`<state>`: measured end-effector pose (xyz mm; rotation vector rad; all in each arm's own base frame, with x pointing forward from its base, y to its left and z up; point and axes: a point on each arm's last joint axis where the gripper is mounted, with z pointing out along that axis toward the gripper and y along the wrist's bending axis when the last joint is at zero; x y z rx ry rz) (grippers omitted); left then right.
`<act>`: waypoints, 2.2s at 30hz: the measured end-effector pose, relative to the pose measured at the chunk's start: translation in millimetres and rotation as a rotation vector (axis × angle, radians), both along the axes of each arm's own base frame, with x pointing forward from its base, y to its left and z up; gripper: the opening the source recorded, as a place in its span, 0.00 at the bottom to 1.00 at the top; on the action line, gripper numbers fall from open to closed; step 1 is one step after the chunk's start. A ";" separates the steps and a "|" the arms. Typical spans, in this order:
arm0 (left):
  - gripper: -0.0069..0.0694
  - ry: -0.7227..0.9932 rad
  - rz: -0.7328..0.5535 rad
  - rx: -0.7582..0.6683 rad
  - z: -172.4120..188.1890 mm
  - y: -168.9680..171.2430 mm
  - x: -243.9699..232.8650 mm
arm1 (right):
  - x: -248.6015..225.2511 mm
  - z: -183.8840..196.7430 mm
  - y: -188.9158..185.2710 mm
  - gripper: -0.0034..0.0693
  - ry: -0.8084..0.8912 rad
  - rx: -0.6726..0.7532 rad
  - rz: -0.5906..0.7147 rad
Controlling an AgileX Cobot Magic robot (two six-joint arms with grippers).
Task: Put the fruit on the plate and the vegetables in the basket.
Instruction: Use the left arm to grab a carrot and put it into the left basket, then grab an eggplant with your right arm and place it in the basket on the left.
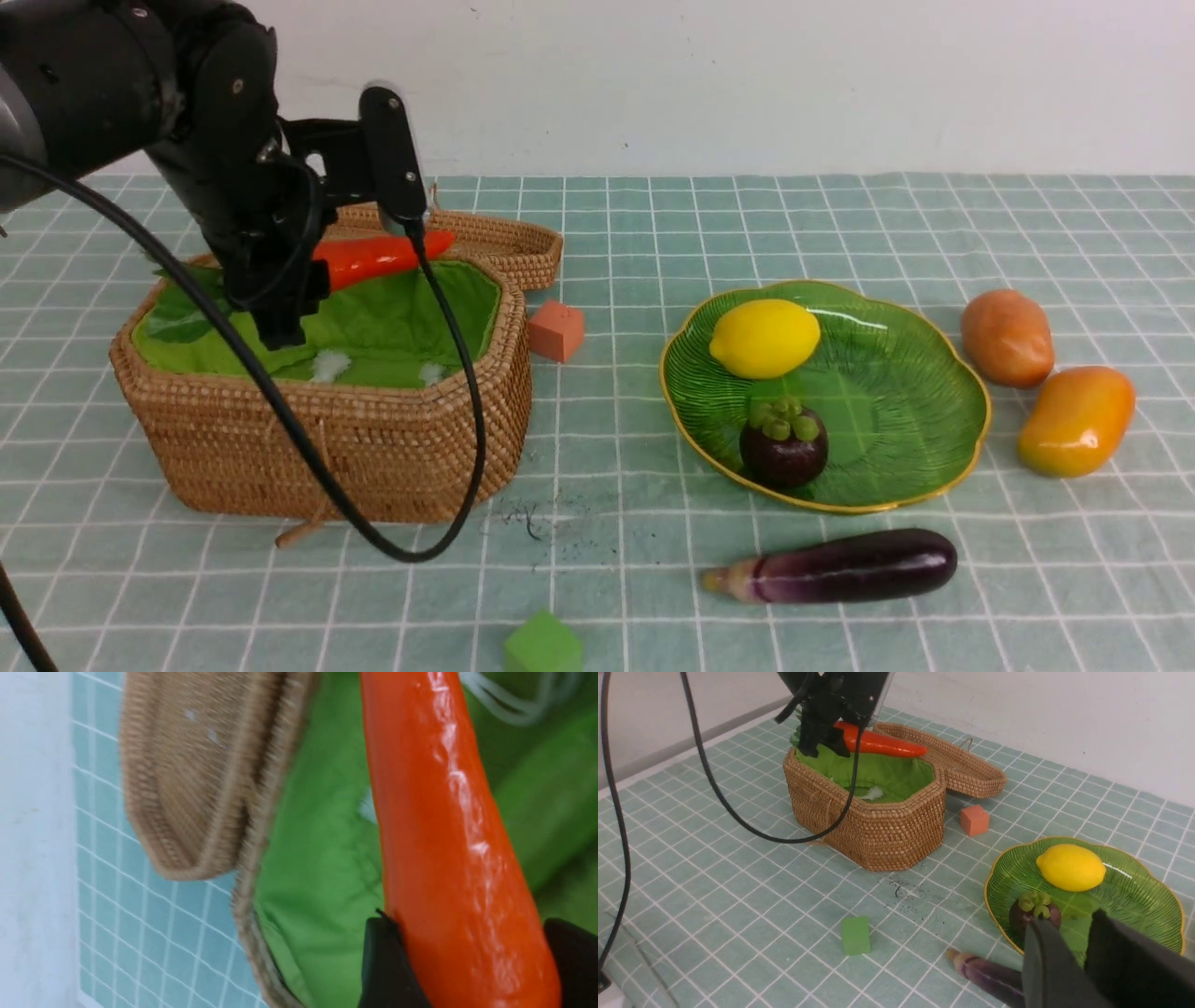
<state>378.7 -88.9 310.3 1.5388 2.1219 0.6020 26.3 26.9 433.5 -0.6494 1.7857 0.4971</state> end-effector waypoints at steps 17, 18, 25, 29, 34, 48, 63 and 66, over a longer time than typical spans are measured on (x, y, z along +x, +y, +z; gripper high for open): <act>0.50 0.048 0.422 -0.686 70.7 -9.8 -64.1 | 22.3 -7.3 16.4 0.24 0.094 -0.079 -0.002; 0.38 0.060 0.442 -0.763 81.6 -10.9 -74.9 | 30.7 -10.9 22.3 0.24 0.130 -0.112 -0.004; 0.07 0.057 0.395 -1.018 129.0 -0.4 -162.7 | 89.9 -47.4 65.3 0.24 0.359 -0.385 0.030; 0.07 0.044 0.394 -1.036 110.8 12.5 -206.3 | 123.5 -75.6 91.1 0.24 0.453 -0.528 0.088; 0.07 0.080 0.416 -1.056 57.5 25.5 -256.4 | 157.8 -104.7 121.1 0.24 0.550 -0.650 0.190; 0.07 -0.077 0.257 -1.138 10.7 43.3 -325.4 | 239.6 -178.7 182.9 0.30 0.601 -0.927 0.461; 0.07 -0.078 0.249 -1.188 13.6 41.4 -326.1 | 278.7 -234.2 189.8 0.64 0.511 -1.131 0.625; 0.07 -0.096 0.248 -1.213 15.9 41.1 -325.1 | 287.3 -242.5 184.7 0.65 0.507 -1.132 0.619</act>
